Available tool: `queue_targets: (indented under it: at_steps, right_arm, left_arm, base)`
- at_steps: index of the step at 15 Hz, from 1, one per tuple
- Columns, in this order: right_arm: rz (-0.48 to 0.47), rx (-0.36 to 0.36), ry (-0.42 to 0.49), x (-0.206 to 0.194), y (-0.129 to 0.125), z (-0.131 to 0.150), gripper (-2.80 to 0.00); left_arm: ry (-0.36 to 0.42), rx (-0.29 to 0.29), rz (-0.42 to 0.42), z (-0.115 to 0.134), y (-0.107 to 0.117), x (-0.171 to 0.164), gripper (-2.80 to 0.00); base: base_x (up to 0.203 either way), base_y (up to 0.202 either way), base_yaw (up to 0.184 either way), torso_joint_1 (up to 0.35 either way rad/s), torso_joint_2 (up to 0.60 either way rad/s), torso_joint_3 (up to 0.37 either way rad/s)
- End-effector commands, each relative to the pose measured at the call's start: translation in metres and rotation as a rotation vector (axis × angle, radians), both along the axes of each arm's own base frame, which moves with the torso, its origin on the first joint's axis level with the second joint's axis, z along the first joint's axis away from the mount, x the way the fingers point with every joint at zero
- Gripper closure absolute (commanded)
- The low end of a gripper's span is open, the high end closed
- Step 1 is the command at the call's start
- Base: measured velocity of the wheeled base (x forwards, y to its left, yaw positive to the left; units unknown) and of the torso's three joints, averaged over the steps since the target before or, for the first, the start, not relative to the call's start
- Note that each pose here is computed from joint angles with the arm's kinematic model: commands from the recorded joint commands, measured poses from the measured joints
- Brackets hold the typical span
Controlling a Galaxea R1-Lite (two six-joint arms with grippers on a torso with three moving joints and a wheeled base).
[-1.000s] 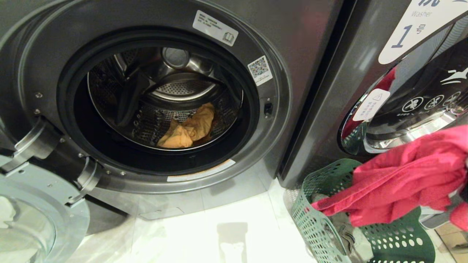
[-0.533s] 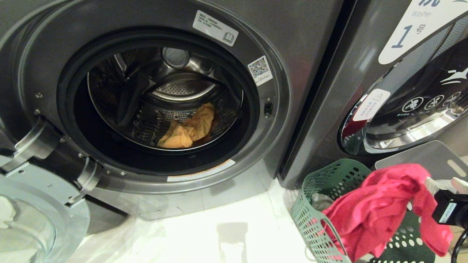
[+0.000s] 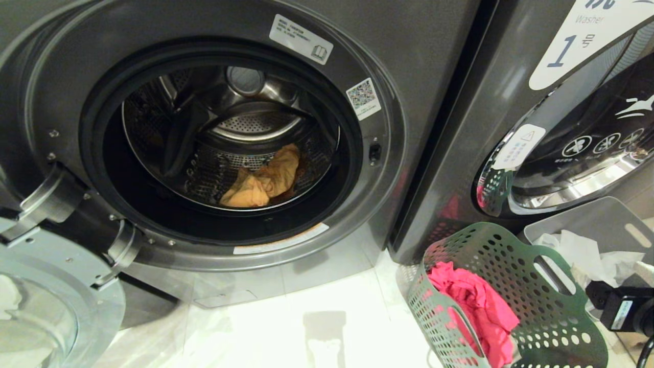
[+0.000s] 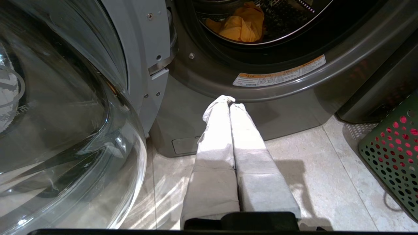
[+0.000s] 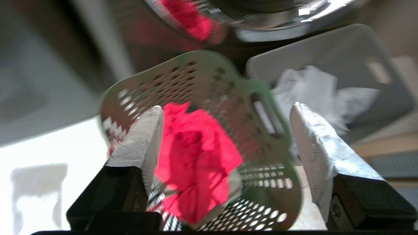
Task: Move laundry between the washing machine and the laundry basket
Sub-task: Pick a cloth and place it into the basket
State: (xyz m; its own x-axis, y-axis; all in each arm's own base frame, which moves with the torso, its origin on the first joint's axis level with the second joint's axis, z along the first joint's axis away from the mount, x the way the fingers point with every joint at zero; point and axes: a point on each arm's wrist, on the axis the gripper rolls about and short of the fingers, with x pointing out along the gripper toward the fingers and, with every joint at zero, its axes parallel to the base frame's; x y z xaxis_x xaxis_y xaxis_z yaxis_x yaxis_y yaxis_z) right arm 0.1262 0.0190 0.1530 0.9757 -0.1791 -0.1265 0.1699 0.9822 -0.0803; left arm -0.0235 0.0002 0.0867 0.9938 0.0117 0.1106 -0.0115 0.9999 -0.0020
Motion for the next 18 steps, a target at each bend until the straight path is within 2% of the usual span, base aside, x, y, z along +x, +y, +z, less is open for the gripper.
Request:
queue_targets:
  at_steps: [1,5,9,14,18]
  right_arm:
    - [0.087,0.000,-0.006,-0.015,0.005,-0.001,0.00]
    - [0.218,-0.042,0.028,-0.022,0.018,-0.006,0.00]
    - [0.242,-0.125,0.031,-0.025,0.018,-0.007,0.00]
    - [0.260,-0.130,0.045,-0.029,0.018,-0.013,0.00]
    - [0.259,-0.129,0.042,-0.029,0.018,-0.012,0.00]
  left_arm:
    - [0.040,-0.001,0.001,-0.011,0.000,0.003,0.00]
    - [0.040,-0.001,0.001,-0.011,0.000,0.003,0.00]
    - [0.040,0.001,0.001,-0.011,0.000,0.003,0.00]
    - [0.040,-0.001,0.001,-0.011,0.000,0.003,0.00]
    - [0.040,0.001,0.001,-0.011,0.000,0.003,0.00]
  base:
    - [0.000,0.000,0.000,0.000,0.00,0.000]
    - [0.000,0.000,0.000,0.000,0.00,0.000]
    - [0.000,0.000,0.000,0.000,0.00,0.000]
    - [0.001,-0.002,0.017,0.001,0.00,0.000]
    - [0.003,-0.008,0.168,0.000,0.00,0.002]
